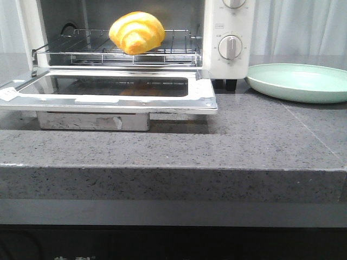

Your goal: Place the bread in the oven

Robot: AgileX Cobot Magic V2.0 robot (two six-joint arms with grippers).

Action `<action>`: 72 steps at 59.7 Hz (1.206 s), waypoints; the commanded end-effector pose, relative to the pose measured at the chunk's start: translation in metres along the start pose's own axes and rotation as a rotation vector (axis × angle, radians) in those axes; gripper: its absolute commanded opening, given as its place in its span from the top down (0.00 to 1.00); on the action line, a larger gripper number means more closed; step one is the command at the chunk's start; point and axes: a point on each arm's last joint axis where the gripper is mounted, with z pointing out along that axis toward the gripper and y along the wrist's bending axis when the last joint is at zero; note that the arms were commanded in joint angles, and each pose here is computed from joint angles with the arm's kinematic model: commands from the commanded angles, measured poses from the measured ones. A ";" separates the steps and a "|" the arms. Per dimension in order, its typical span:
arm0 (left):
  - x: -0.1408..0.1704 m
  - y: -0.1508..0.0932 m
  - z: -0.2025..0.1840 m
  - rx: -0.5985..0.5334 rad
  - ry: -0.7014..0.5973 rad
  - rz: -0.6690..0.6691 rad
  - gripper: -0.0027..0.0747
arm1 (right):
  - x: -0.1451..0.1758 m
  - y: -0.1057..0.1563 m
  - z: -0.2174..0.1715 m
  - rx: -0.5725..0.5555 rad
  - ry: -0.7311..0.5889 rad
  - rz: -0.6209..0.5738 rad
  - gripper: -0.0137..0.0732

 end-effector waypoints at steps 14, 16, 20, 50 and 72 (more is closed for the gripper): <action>-0.015 0.001 -0.002 -0.008 -0.096 -0.011 0.99 | 0.038 0.013 -0.075 0.057 -0.248 -0.065 0.91; -0.015 0.001 -0.002 -0.008 -0.096 -0.011 0.99 | 0.047 0.013 -0.078 0.059 -0.258 -0.066 0.91; -0.015 0.001 -0.002 -0.008 -0.096 -0.011 0.99 | 0.065 0.015 -0.089 0.062 -0.300 -0.073 0.91; -0.015 0.001 -0.002 -0.008 -0.096 -0.011 0.99 | 0.150 0.012 -0.099 0.009 -0.385 -0.100 0.91; -0.015 0.001 -0.002 -0.008 -0.096 -0.011 0.99 | 0.148 0.012 -0.100 0.012 -0.413 -0.093 0.91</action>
